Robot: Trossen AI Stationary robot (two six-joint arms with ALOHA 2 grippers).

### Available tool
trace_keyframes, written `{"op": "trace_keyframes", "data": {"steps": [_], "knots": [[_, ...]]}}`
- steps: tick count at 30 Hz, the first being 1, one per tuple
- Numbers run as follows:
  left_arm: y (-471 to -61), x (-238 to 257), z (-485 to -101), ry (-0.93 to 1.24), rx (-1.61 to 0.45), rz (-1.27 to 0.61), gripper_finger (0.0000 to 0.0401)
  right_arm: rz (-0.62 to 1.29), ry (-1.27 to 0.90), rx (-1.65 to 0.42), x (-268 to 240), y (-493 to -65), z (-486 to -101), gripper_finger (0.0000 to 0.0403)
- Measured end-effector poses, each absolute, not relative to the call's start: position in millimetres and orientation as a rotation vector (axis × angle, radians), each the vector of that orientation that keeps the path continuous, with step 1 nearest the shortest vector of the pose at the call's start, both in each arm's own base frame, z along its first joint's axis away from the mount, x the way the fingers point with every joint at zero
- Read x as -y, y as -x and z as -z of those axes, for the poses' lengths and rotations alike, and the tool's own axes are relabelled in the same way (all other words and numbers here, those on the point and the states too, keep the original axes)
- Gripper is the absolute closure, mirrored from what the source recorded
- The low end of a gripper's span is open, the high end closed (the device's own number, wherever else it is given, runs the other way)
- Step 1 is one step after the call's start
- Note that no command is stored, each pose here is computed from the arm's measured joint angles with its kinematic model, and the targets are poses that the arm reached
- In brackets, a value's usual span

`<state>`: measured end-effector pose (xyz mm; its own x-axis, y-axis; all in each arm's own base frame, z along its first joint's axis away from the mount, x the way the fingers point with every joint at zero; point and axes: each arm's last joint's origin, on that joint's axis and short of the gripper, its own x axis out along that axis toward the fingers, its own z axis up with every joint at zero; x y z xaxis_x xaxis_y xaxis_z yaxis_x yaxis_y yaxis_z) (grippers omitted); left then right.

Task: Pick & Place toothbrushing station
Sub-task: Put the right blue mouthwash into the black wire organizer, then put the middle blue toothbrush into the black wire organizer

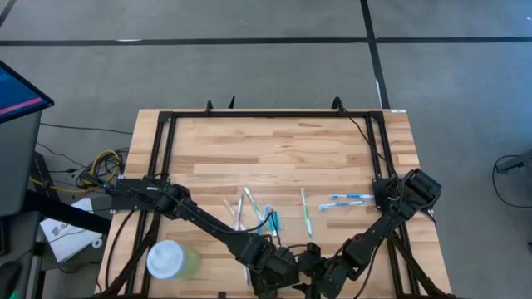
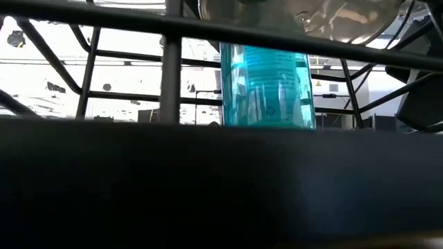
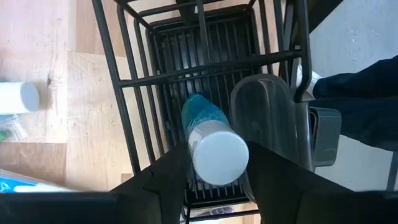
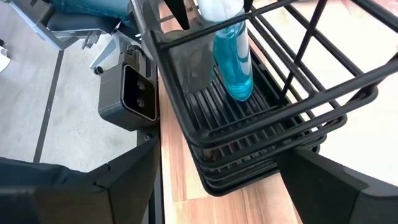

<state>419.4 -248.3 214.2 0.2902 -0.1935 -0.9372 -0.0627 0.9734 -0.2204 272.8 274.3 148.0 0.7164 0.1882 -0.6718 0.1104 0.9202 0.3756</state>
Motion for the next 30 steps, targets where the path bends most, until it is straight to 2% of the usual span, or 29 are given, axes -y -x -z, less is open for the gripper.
{"op": "trace_keyframes", "data": {"steps": [12,30], "knots": [[-414,247,-237,0.255,-1.223,0.099,0.0244,-0.047,-0.382,-0.784,-273,-273,-147,0.0091],[-407,261,-240,0.281,-1.220,0.119,0.0244,-0.048,-0.377,-0.794,-275,-269,-146,0.0091]]}}
